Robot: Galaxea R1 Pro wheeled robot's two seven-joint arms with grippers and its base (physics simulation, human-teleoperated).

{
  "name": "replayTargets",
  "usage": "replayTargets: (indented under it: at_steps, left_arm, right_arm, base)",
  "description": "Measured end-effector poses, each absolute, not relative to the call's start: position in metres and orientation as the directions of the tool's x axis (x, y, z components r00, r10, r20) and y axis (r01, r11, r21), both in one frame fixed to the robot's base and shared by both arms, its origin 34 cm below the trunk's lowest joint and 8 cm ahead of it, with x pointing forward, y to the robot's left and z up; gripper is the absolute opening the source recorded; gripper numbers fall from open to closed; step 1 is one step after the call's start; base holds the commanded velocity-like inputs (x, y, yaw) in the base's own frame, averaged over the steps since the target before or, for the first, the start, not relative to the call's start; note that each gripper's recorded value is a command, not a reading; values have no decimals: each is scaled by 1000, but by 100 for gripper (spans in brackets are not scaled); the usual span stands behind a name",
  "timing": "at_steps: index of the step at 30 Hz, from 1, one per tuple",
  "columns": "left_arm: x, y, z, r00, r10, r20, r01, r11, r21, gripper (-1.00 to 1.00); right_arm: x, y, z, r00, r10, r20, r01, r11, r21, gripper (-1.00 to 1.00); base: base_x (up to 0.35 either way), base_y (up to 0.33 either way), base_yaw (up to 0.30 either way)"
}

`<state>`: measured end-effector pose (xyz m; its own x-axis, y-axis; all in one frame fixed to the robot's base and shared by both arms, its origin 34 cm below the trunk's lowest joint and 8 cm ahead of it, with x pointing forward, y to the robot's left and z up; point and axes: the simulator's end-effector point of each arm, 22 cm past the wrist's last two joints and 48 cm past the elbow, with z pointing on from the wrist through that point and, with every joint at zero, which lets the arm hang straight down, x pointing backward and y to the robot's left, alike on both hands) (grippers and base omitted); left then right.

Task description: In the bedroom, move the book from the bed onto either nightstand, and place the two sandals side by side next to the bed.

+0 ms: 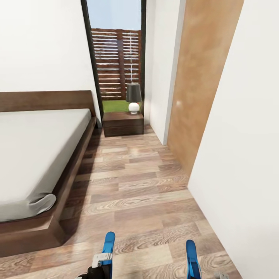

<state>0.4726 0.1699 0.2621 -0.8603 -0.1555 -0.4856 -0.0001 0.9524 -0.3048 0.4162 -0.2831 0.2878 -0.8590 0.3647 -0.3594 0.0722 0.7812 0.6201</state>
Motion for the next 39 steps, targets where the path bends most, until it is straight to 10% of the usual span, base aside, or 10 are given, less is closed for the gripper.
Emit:
replayTargets:
  at_steps: [39]
  left_arm:
    - [473,170,262,-860,-156,-485,-1,952,-305,-100]
  right_arm:
    - [416,-283,288,-859,365,-359,71,780,622,-100]
  base:
    - [331,-55,14]
